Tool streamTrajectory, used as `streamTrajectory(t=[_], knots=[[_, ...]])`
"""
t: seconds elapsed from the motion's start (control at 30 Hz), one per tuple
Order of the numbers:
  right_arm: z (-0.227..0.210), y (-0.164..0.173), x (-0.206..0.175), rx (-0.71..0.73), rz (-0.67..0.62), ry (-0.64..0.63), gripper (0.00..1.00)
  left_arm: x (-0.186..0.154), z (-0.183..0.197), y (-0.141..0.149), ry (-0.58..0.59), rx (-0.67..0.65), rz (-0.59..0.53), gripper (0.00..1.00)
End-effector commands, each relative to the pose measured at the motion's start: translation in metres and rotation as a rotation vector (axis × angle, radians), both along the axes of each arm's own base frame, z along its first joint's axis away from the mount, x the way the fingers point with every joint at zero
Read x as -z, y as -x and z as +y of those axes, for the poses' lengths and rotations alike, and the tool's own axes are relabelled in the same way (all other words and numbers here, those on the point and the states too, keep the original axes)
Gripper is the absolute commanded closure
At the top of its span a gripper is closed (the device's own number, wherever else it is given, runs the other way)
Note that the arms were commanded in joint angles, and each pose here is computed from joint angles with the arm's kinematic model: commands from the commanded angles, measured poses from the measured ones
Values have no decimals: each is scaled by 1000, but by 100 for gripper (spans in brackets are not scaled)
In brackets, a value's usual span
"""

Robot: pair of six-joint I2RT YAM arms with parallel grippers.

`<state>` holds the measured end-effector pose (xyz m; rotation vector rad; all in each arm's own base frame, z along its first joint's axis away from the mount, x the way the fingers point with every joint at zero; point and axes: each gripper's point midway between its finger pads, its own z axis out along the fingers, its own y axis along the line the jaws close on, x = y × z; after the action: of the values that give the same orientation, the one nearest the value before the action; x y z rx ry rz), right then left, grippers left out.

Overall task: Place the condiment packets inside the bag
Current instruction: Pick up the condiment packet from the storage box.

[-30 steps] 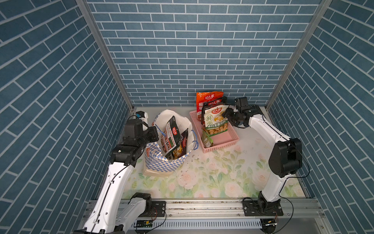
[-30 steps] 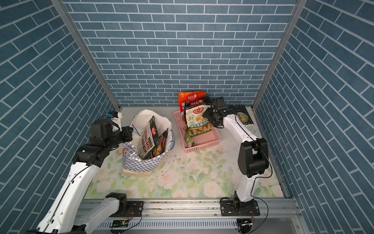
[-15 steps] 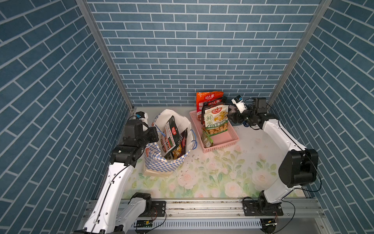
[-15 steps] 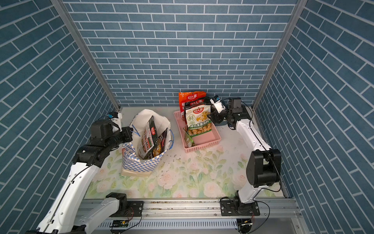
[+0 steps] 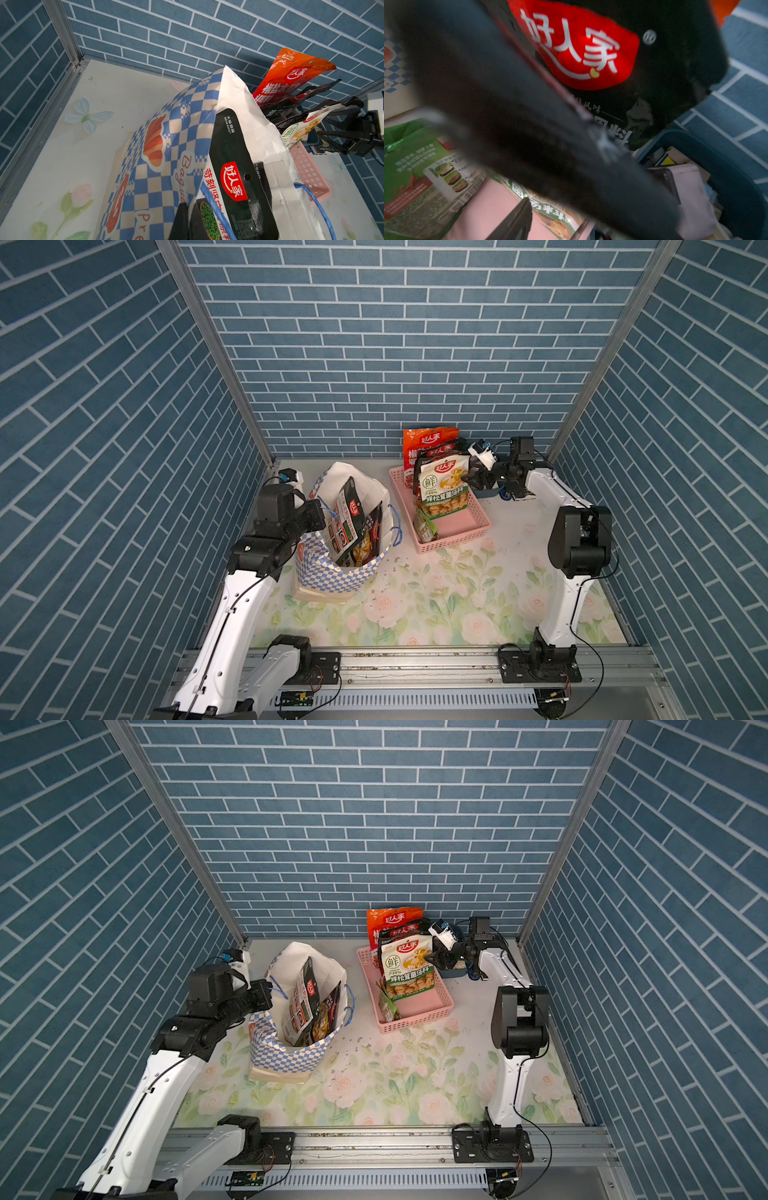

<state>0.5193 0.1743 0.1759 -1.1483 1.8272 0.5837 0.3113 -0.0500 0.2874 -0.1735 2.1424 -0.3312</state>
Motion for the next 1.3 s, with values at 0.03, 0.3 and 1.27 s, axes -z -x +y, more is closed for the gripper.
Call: streamTrajectory(t=[0.03,0.3,1.27], knots=[[7,15,11,-82,39,-30,25,22,1,6,-14,-5,89,100],[10,59,30,-144,102,1,29,23,2,6,-21,-5,94,100],[74,113,6,-268,13,-174,80,29,0,4,-1,-9,108,100]])
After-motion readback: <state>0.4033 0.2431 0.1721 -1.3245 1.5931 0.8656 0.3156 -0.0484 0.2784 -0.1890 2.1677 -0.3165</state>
